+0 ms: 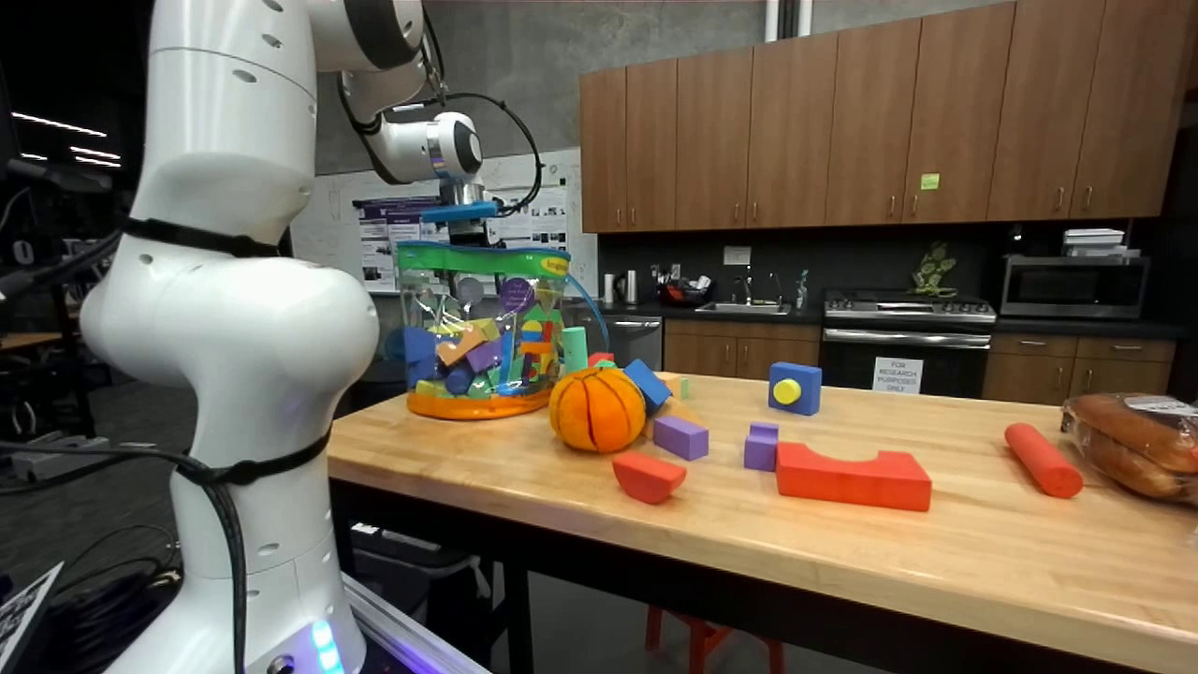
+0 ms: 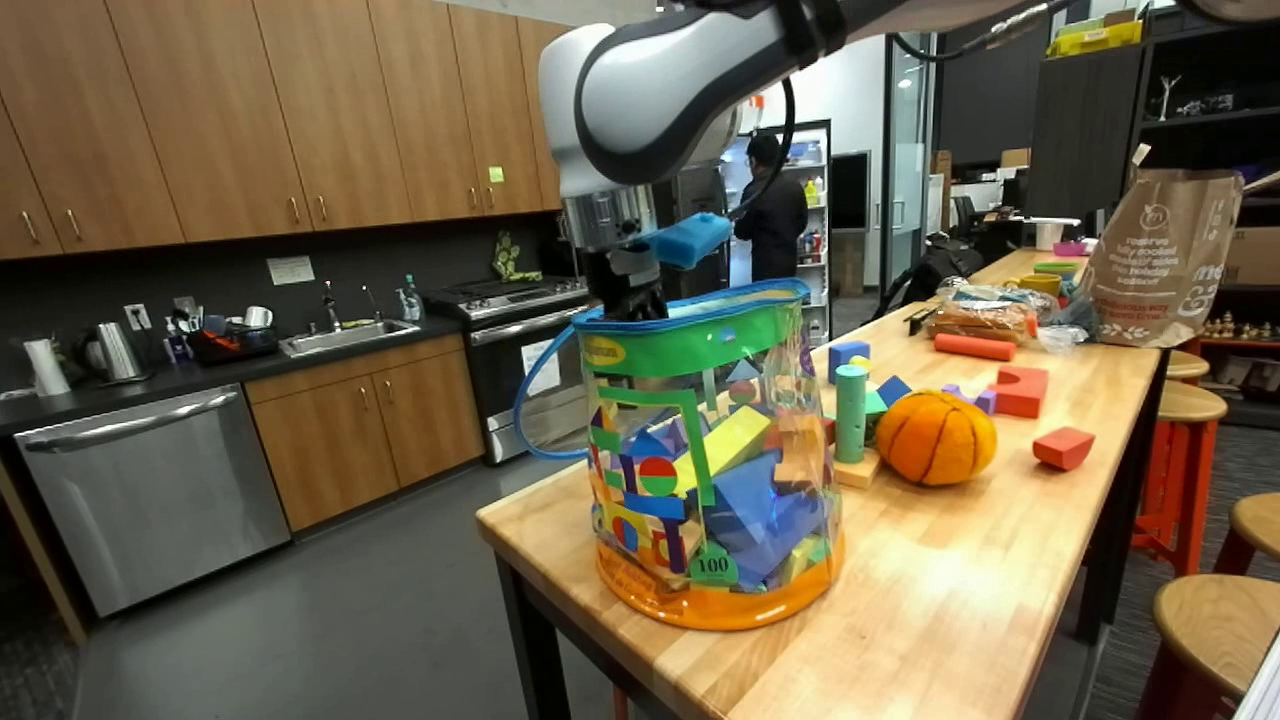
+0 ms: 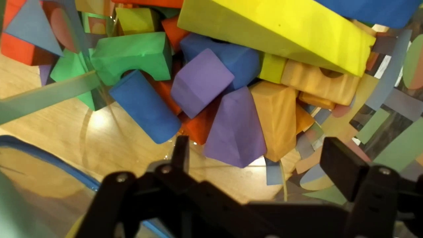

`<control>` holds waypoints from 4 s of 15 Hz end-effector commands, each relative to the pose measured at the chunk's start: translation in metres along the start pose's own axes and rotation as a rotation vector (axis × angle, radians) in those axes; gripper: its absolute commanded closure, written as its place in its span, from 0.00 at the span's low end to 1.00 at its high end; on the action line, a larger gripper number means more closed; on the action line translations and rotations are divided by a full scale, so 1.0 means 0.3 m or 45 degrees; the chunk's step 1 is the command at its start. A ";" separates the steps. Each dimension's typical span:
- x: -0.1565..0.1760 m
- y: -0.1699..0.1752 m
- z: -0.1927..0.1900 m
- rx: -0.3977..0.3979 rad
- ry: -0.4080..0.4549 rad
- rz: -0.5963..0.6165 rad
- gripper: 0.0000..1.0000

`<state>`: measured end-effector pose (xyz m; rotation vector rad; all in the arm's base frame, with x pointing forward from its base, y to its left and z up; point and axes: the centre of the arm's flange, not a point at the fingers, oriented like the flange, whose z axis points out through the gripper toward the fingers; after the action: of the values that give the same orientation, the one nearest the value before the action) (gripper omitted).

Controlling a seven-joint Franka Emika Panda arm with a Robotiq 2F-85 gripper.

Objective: Remove one purple block from the bag.

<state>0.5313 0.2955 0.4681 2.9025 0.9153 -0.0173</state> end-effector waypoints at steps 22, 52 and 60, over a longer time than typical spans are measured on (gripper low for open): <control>-0.068 0.039 0.034 0.084 -0.082 0.319 0.00; -0.023 0.133 0.186 -0.001 -0.109 0.631 0.00; -0.040 0.153 0.196 -0.036 -0.141 0.699 0.00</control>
<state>0.5492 0.2464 0.4095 2.9922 0.1265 -0.1119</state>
